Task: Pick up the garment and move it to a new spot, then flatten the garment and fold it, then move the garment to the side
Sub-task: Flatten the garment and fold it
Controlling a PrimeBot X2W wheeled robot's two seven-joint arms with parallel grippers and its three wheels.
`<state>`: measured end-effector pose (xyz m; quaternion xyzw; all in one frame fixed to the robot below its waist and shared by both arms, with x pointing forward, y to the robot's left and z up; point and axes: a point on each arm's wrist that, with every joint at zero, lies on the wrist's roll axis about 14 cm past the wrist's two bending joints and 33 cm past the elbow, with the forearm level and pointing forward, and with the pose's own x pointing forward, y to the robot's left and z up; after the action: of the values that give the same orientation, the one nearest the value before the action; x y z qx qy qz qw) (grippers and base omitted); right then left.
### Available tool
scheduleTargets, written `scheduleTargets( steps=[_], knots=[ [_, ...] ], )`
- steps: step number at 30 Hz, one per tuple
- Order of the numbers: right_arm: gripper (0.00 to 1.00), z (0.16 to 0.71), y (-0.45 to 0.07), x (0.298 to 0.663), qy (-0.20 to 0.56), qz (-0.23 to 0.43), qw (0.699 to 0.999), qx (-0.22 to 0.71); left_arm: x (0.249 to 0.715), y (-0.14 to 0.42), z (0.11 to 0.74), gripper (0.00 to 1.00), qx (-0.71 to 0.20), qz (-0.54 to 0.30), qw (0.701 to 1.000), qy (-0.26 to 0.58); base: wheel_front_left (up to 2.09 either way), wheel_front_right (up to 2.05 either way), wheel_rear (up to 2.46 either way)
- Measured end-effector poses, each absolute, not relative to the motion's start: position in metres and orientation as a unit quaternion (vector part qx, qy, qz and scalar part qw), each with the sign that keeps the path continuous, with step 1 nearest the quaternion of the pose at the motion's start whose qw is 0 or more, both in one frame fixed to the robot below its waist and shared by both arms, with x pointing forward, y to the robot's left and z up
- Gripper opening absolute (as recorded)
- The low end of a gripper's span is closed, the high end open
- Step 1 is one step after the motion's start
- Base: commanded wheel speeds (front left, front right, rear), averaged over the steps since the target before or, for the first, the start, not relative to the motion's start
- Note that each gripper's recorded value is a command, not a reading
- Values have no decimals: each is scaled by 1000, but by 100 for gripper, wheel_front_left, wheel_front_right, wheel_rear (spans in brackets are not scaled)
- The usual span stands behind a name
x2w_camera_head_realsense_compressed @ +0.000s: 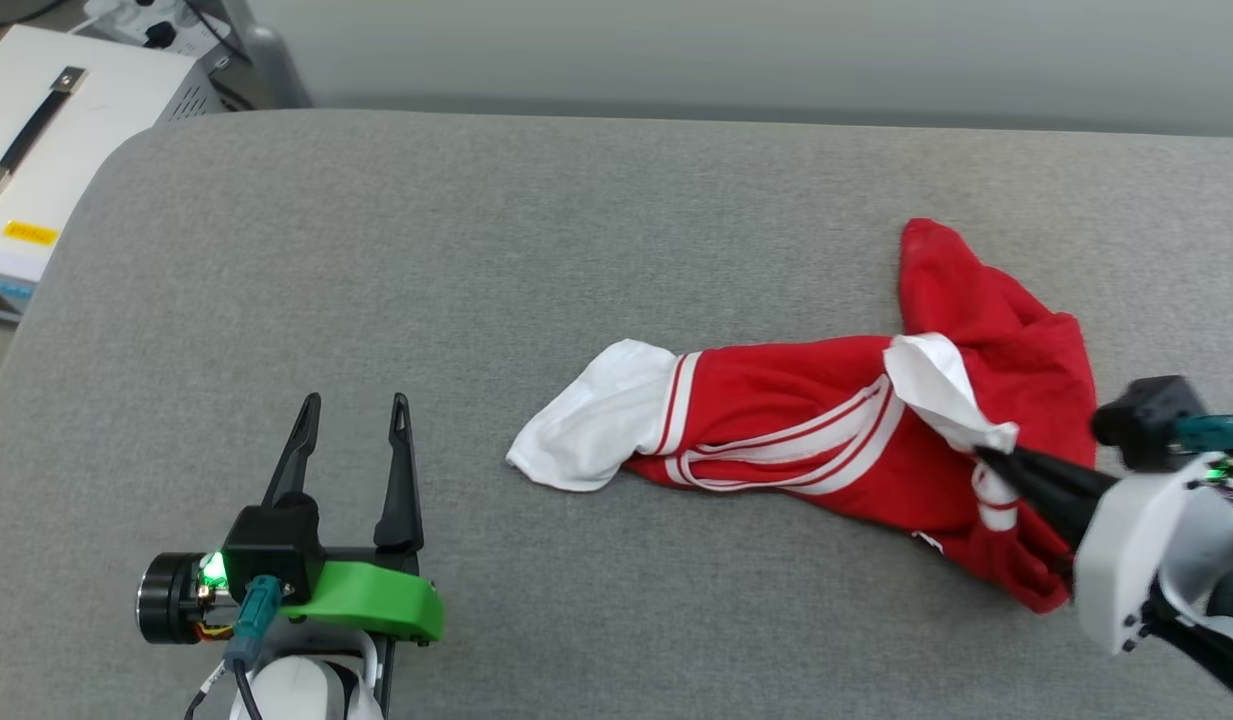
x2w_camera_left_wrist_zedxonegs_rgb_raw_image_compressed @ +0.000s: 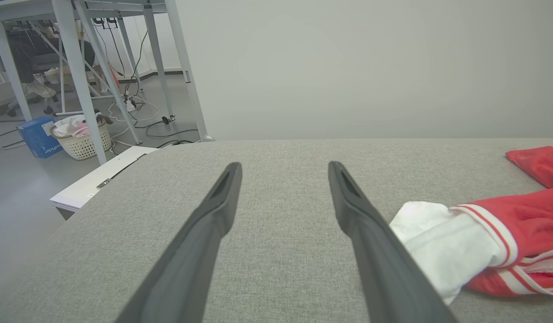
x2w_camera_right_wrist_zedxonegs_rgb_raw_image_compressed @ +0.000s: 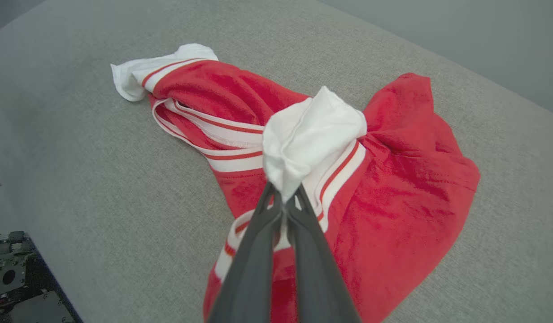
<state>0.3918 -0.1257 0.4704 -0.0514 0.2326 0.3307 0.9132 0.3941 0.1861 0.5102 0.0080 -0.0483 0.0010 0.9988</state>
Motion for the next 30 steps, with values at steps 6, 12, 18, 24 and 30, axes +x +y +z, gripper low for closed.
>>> scheduleTargets(
  steps=[6, 12, 18, 24, 30],
  knots=[
    [0, 502, -176, 396, 170, 226, 959, 14, 398, 173, 511, 100, 4, -18, 999, -51, 0, 0, 0],
    [0, 503, -245, 394, 141, 95, 983, 67, 402, 165, 508, 100, 2, -29, 998, -48, 0, 0, 0],
    [0, 445, -329, 363, 176, -82, 972, 133, 401, 166, 501, 100, 2, -29, 999, -37, 0, 0, 0],
    [0, 393, -355, 327, 236, -168, 942, 172, 400, 168, 498, 100, 3, -25, 999, -32, 0, 0, 0],
    [100, 376, -354, 311, 244, -192, 934, 176, 398, 169, 501, 100, 3, -24, 999, -35, 0, 0, 0]
  ],
)
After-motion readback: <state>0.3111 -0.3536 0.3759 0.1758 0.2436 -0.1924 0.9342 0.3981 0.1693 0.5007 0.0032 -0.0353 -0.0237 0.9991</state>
